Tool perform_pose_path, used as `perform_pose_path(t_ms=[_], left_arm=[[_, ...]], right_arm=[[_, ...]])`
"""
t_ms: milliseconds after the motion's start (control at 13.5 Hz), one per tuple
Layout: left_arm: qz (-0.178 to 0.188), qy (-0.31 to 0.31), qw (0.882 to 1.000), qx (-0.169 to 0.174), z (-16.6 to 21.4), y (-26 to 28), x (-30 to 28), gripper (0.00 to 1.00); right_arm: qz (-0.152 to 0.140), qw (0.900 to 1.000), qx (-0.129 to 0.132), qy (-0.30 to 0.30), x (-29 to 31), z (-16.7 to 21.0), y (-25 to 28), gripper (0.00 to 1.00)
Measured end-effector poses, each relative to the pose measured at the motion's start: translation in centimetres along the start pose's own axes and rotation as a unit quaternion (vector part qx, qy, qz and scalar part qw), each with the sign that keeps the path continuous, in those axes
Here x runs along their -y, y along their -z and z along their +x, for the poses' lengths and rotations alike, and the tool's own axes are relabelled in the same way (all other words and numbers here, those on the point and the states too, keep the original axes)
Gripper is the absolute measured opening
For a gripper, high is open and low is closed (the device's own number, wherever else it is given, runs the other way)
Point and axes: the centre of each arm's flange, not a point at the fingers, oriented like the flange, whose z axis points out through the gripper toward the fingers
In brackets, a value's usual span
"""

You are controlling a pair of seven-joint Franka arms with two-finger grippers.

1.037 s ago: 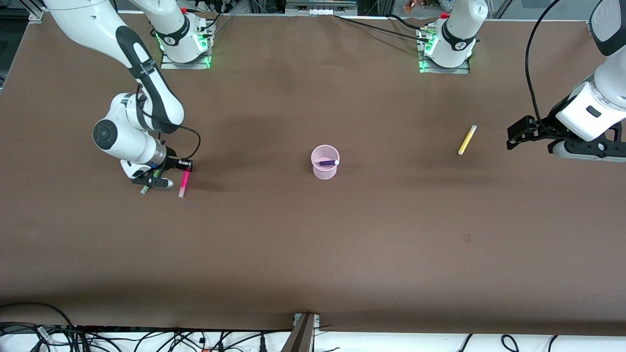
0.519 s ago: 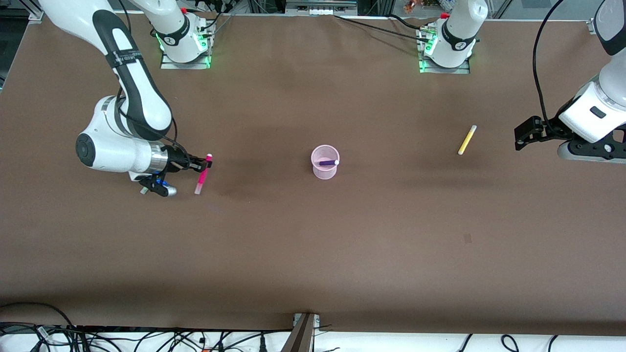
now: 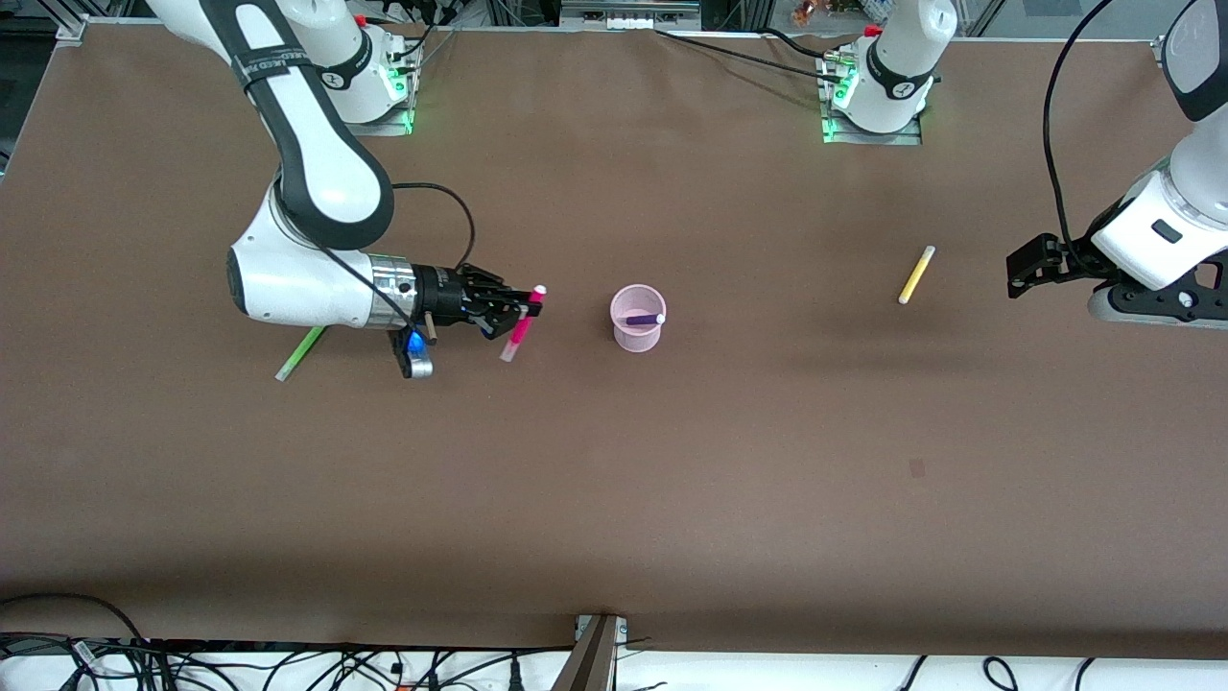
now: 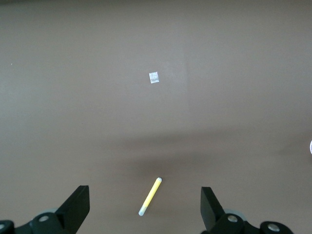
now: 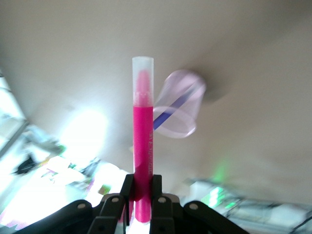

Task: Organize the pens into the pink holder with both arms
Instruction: 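Carry the pink marker with the right gripper above the pink cup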

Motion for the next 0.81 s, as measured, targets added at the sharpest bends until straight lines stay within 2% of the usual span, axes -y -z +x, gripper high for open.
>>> perform_pose_path(t_ms=[148,370,593,815], left_arm=[[0.0,0.0,1.0,-0.001,0.0,0.1,0.0,1.0],[0.0,0.0,1.0,-0.002,0.0,0.2,0.0,1.0],[0.0,0.0,1.0,-0.002,0.0,0.2,0.0,1.0],[0.0,0.0,1.0,-0.002,0.0,0.2,0.0,1.0]], right_arm=[[0.044,0.997,0.028,-0.051,0.2,-0.2,-2.5,0.17],[0.082,0.987,0.043,-0.13,-0.6,-2.3,-9.3,0.17],[0.101,0.976,0.05,-0.186,-2.2,-4.0,-14.3,0.17],[0.107,0.969,0.045,-0.217,-2.7,-4.4,-15.3,0.17]])
